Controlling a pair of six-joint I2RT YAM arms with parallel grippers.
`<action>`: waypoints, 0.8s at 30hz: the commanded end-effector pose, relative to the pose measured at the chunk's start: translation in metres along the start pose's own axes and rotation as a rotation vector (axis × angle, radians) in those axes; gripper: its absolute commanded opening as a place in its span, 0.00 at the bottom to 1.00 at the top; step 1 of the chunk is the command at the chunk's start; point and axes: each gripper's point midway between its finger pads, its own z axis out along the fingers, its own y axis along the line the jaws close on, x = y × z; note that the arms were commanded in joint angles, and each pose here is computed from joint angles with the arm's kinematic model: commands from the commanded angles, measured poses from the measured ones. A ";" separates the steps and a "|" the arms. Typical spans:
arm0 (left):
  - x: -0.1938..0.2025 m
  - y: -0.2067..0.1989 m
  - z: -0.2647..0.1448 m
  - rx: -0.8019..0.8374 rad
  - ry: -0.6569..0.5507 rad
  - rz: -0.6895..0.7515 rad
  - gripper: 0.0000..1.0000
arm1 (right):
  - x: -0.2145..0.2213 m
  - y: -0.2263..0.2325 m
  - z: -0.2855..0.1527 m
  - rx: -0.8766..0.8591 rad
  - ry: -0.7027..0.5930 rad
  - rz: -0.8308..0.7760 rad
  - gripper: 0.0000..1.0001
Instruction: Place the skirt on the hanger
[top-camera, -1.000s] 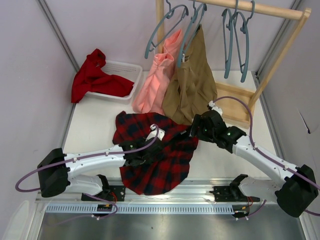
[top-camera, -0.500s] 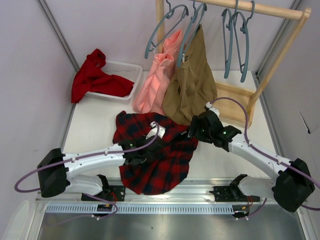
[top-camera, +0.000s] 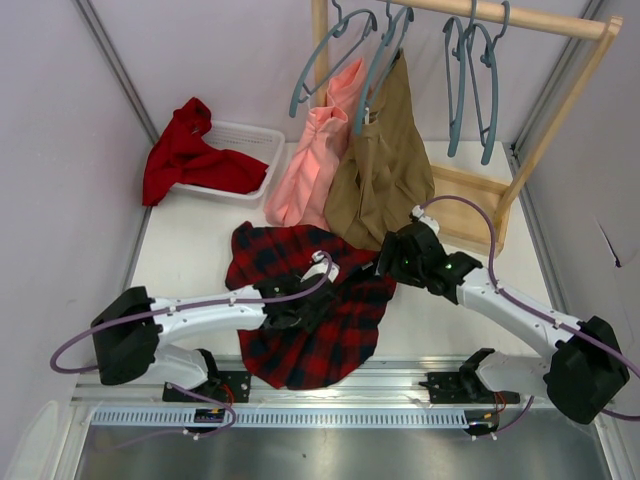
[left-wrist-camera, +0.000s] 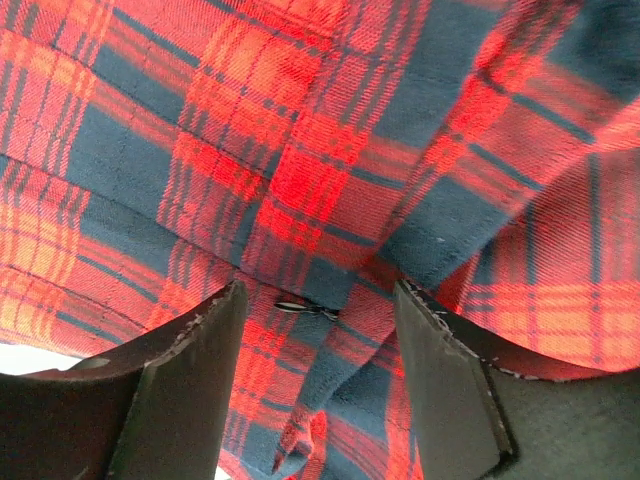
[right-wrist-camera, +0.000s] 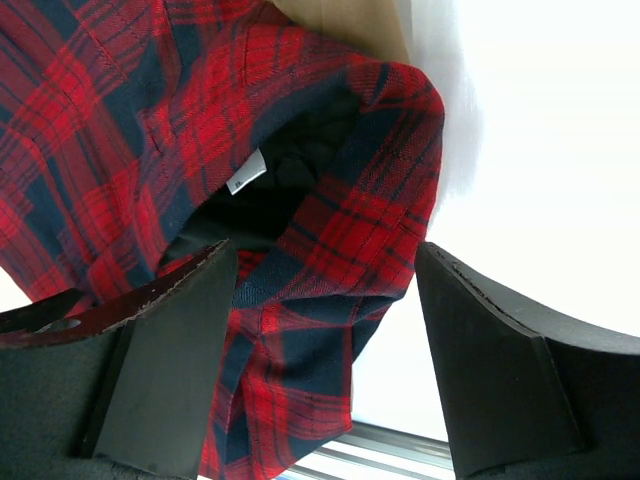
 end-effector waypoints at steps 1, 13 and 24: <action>-0.008 0.005 0.007 -0.057 -0.036 -0.029 0.65 | -0.009 0.000 -0.007 -0.009 -0.040 0.023 0.78; -0.012 0.020 0.017 -0.111 -0.076 -0.154 0.52 | -0.007 -0.002 -0.005 -0.003 -0.035 0.032 0.78; -0.013 0.028 0.022 -0.114 -0.114 -0.216 0.06 | -0.007 0.000 0.001 -0.006 -0.031 0.030 0.78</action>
